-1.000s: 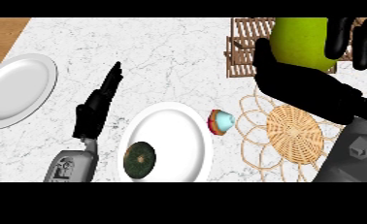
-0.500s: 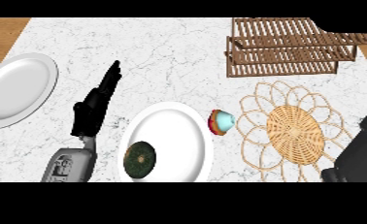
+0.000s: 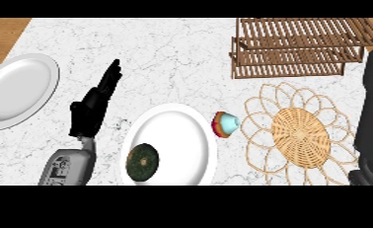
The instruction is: Pick the pear from the placemat and place it in the tiered shelf
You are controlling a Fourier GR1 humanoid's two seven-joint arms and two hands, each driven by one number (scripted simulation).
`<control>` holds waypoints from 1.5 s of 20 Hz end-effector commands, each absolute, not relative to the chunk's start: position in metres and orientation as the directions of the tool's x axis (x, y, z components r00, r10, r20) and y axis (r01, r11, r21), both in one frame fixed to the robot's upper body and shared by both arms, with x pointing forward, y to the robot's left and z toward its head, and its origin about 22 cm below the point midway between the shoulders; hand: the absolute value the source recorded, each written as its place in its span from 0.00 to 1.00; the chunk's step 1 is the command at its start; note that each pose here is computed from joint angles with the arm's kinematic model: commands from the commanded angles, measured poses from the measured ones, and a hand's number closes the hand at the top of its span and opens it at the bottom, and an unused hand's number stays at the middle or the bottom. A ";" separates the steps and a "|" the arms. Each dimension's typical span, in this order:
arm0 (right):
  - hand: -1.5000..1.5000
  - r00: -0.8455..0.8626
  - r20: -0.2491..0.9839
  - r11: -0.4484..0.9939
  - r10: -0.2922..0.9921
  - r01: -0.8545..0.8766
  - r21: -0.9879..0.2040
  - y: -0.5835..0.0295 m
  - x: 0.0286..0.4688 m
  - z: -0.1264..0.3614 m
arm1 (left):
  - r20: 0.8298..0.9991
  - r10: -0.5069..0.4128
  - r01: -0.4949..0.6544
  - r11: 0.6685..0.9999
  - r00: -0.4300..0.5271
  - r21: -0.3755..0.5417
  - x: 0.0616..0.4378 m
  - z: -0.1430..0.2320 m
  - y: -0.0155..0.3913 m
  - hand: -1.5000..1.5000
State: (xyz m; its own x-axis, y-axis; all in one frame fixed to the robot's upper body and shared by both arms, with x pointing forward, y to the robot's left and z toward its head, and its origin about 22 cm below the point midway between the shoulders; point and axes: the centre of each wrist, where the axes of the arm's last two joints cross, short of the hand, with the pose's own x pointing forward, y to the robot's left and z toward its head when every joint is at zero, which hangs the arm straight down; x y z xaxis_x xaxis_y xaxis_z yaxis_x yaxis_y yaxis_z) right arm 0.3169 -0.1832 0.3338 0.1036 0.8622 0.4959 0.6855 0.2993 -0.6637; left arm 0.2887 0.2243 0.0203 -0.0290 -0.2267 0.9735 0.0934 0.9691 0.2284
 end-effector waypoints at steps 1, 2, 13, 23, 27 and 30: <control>1.00 0.111 0.403 0.211 0.909 0.712 -0.670 -0.185 0.346 0.311 | 0.978 -0.205 0.108 0.972 -0.035 0.207 0.293 0.018 0.238 0.50; 1.00 0.102 0.380 0.204 0.919 0.702 -0.682 -0.192 0.339 0.324 | 0.973 -0.229 0.109 0.967 -0.037 0.232 0.272 0.026 0.208 0.50; 1.00 -0.104 0.650 0.487 0.753 0.752 -0.444 -0.219 0.375 0.286 | 0.972 -0.233 0.112 0.966 -0.032 0.235 0.283 0.011 0.209 0.50; 1.00 -0.122 0.656 0.514 0.745 0.731 -0.448 -0.251 0.410 0.274 | 0.974 -0.225 0.111 0.967 -0.032 0.227 0.274 0.023 0.227 0.50; 0.00 0.197 0.586 0.217 0.786 0.800 -0.560 -0.277 0.411 0.262 | 0.972 -0.232 0.110 0.966 -0.032 0.235 0.280 0.022 0.207 0.50; 0.00 0.208 0.628 0.254 0.750 0.785 -0.564 -0.274 0.403 0.254 | 0.972 -0.236 0.090 0.967 -0.019 0.237 0.284 0.002 0.223 0.50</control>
State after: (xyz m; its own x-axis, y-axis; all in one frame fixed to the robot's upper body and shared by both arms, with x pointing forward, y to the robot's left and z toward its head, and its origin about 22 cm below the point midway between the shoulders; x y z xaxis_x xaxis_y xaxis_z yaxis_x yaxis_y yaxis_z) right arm 0.4089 -0.2703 0.2669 0.1372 0.7762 0.6154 0.7836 0.2950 -0.5468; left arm 0.2822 0.2213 0.0130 -0.0241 -0.2307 0.9727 0.0988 0.9677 0.2320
